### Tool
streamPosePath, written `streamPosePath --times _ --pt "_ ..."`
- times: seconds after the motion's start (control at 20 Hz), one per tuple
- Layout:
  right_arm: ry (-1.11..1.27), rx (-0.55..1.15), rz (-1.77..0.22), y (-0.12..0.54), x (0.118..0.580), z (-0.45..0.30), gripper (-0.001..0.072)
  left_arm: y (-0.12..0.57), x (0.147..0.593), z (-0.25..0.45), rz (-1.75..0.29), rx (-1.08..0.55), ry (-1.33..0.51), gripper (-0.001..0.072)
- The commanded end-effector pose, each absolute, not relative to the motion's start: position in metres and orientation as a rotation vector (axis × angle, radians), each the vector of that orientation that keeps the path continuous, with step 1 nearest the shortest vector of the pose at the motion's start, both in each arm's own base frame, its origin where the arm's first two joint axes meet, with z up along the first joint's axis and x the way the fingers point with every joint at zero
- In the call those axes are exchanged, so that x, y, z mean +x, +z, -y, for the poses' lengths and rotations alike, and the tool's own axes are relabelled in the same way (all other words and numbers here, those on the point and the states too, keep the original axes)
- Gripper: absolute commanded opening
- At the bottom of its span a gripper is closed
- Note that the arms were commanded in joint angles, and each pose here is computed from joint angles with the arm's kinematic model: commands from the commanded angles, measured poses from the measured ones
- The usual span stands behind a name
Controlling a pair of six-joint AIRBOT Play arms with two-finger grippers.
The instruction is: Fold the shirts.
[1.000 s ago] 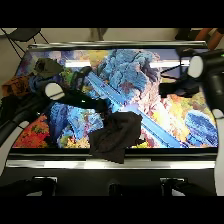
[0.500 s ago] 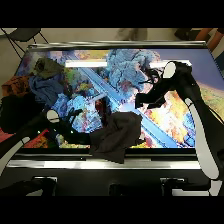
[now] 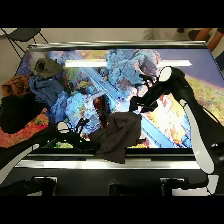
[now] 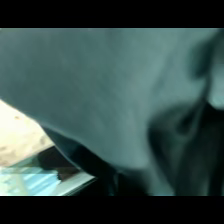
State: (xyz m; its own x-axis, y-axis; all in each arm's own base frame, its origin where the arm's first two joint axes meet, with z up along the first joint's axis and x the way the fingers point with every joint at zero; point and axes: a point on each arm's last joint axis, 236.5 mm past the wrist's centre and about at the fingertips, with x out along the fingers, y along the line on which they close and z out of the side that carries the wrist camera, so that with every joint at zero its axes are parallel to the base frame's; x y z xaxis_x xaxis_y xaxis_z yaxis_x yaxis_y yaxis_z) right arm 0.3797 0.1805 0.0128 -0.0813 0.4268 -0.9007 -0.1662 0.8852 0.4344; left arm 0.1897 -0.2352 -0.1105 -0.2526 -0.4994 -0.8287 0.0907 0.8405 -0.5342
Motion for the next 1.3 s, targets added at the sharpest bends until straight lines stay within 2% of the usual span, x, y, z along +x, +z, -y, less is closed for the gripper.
streamPosePath --times 0.0,0.1,0.15,0.2,0.25,0.4,0.5,0.6,0.7,0.85,0.95,1.05,1.15,1.25 --pt "0.557 0.201 -1.64 -0.009 0.366 -0.204 0.0707 -0.118 0.197 0.238 -1.718 -0.335 -0.535 0.0029" --pt "0.576 0.163 -1.629 -0.022 0.367 -0.223 0.0699 -0.116 0.198 0.238 -1.709 -0.33 -0.543 0.0028" --pt "0.577 0.155 -1.616 -0.03 0.37 -0.232 0.063 -0.114 0.2 0.239 -1.703 -0.33 -0.546 0.0027" --pt "0.574 0.144 -1.593 -0.035 0.375 -0.237 0.0373 -0.11 0.202 0.24 -1.689 -0.331 -0.552 0.0027" --pt "0.548 0.12 -1.573 -0.036 0.379 -0.235 0.0057 -0.101 0.209 0.24 -1.653 -0.326 -0.564 0.0026" --pt "0.43 0.022 -1.375 0.011 0.425 -0.201 0.0041 -0.034 0.259 0.22 -1.408 -0.244 -0.527 0.0025" --pt "0.318 0.008 -1.088 0.105 0.469 -0.164 0.0042 0.05 0.304 0.175 -1.156 -0.173 -0.402 0.0024" --pt "0.227 0.104 -0.779 0.223 0.487 -0.126 0.0043 0.168 0.331 0.114 -0.853 -0.169 -0.246 0.0024" --pt "0.183 0.198 -0.427 0.358 0.464 -0.089 0.0043 0.306 0.319 0.065 -0.486 -0.251 -0.152 0.0024" --pt "0.213 0.229 -0.044 0.494 0.379 -0.071 0.0043 0.471 0.255 0.041 -0.01 -0.308 -0.168 0.0024" --pt "0.271 0.259 0.024 0.525 0.328 -0.076 0.0043 0.516 0.225 0.052 0.124 -0.35 -0.252 0.0024" --pt "0.292 0.258 -0.016 0.521 0.299 -0.078 0.0044 0.517 0.22 0.067 0.113 -0.348 -0.315 0.0024" --pt "0.279 0.23 -0.16 0.487 0.29 -0.078 0.0044 0.492 0.233 0.068 0.024 -0.329 -0.297 0.0025" --pt "0.232 0.182 -0.428 0.423 0.286 -0.072 0.0045 0.45 0.25 0.065 -0.105 -0.277 -0.257 0.0026"
